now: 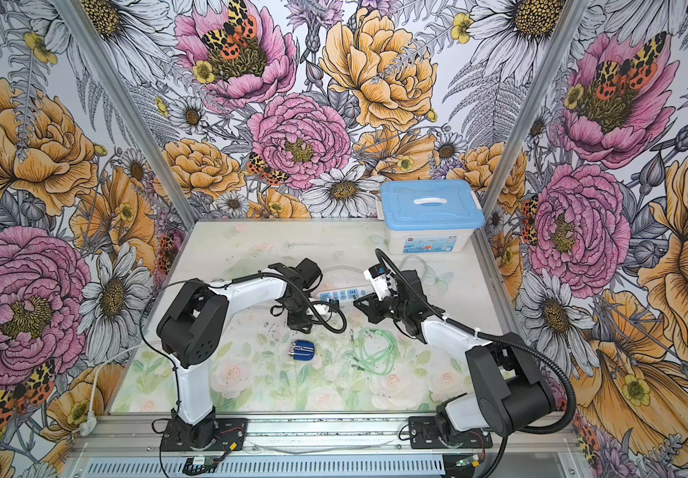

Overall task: Charge the electric shaver
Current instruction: Pick up the plug from the center of the board, then insert the charging cable into the plug.

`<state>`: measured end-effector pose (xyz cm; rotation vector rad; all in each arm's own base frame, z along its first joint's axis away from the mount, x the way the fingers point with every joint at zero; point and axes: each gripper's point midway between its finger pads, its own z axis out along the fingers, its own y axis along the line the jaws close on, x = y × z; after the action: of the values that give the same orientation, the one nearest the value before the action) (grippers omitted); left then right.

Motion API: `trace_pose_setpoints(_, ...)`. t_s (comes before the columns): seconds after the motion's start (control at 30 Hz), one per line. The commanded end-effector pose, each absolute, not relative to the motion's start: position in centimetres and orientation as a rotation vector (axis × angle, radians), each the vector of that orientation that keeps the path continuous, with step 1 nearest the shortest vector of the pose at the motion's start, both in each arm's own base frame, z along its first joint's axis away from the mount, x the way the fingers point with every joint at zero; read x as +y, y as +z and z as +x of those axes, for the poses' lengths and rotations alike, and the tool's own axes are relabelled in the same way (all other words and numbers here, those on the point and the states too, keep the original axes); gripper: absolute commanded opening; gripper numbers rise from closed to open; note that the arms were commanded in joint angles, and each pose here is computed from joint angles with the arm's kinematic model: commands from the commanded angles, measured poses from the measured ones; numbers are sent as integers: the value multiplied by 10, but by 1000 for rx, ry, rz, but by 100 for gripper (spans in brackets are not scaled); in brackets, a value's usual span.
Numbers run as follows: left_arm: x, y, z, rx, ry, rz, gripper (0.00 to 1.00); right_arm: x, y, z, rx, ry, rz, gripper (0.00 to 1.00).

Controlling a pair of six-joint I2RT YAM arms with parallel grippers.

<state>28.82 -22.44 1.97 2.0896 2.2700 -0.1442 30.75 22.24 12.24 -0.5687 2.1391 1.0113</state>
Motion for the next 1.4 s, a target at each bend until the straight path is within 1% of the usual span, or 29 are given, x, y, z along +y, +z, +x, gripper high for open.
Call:
trace_pose_setpoints(0.0, -222, 16, 274, 2341, -225, 2083, 27, 220, 134, 310, 2093, 1001, -568, 0)
trace_pose_setpoints(0.03, -224, 19, 275, 2332, -231, 2074, 21, 220, 135, 310, 2092, 999, -565, 0)
trace_pose_setpoints(0.07, -225, 22, 275, 2323, -232, 2065, 12, 220, 135, 311, 2094, 998, -559, 0)
trace_pose_setpoints(0.13, -229, 28, 277, 2298, -248, 2034, 0, 220, 137, 311, 2094, 1001, -558, 0)
trace_pose_setpoints(0.23, -239, 45, 281, 2234, -282, 1938, 0, 222, 143, 307, 2099, 1022, -573, 0)
trace_pose_setpoints(0.3, -243, 66, 292, 2174, -249, 1824, 0, 225, 144, 301, 2117, 1051, -589, 0)
trace_pose_setpoints(0.5, -240, 107, 299, 1989, -139, 1623, 0, 251, 138, 258, 2203, 1233, -732, 0)
trace_pose_setpoints(0.6, -236, 121, 288, 1932, -148, 1580, 0, 265, 153, 240, 2178, 1336, -772, 0)
trace_pose_setpoints(0.83, -238, 143, 264, 1726, -74, 1530, 0, 295, 181, 209, 2150, 1521, -890, 0)
trace_pose_setpoints(0.97, -244, 149, 247, 1658, -58, 1573, 0, 308, 183, 198, 2169, 1589, -950, 0)
trace_pose_setpoints(1.17, -249, 153, 233, 1614, -45, 1628, 0, 310, 175, 193, 2220, 1596, -988, 0)
trace_pose_setpoints(1.37, -251, 151, 222, 1591, -23, 1695, 0, 307, 173, 195, 2227, 1547, -998, 0)
